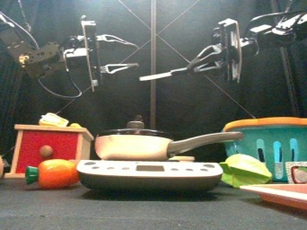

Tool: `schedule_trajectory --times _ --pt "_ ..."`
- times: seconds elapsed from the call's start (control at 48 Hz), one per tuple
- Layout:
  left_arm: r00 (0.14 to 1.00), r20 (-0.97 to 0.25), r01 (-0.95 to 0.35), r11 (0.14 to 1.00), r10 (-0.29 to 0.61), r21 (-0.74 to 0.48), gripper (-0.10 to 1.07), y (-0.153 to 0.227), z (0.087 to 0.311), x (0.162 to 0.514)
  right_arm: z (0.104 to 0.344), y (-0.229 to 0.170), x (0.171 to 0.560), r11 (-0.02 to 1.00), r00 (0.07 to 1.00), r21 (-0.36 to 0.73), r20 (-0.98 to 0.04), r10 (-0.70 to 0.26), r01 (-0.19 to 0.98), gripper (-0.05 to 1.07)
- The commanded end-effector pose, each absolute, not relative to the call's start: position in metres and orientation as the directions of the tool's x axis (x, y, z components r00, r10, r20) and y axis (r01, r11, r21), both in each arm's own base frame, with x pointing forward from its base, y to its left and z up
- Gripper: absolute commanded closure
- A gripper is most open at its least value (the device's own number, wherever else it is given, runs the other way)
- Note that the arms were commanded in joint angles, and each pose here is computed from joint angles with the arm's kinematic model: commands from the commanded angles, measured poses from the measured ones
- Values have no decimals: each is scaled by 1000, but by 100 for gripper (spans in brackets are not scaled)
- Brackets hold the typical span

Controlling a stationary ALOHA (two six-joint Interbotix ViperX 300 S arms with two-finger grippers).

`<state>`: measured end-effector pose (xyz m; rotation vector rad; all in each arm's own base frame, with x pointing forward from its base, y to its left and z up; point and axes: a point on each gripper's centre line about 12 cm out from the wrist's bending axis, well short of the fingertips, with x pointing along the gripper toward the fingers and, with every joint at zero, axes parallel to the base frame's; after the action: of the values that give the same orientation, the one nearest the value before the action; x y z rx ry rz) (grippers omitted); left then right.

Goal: Place pairing knife in holder

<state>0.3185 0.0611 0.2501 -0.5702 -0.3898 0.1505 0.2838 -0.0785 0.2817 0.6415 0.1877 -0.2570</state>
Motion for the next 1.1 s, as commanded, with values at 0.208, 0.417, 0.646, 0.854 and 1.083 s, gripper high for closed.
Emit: schedule_trajectory --times 0.208,0.417,0.646,0.854,1.083 --pt "916 118 -271 806 384 -527 15 122 271 300 278 -89 278 758 920 529 -297 -256 382 60" --pt "860 -91 -485 747 503 -455 15 181 257 295 282 -102 275 746 882 477 -327 -340 464 60" --pt "762 -317 -647 692 566 -320 15 253 224 309 278 -122 280 737 810 359 -385 -443 573 61" --pt "667 -467 -726 646 580 -235 15 292 199 318 280 -137 276 737 782 294 -380 -495 609 61" --pt "661 -482 -713 681 575 -166 15 295 199 321 269 -140 278 750 778 269 -401 -483 604 61"
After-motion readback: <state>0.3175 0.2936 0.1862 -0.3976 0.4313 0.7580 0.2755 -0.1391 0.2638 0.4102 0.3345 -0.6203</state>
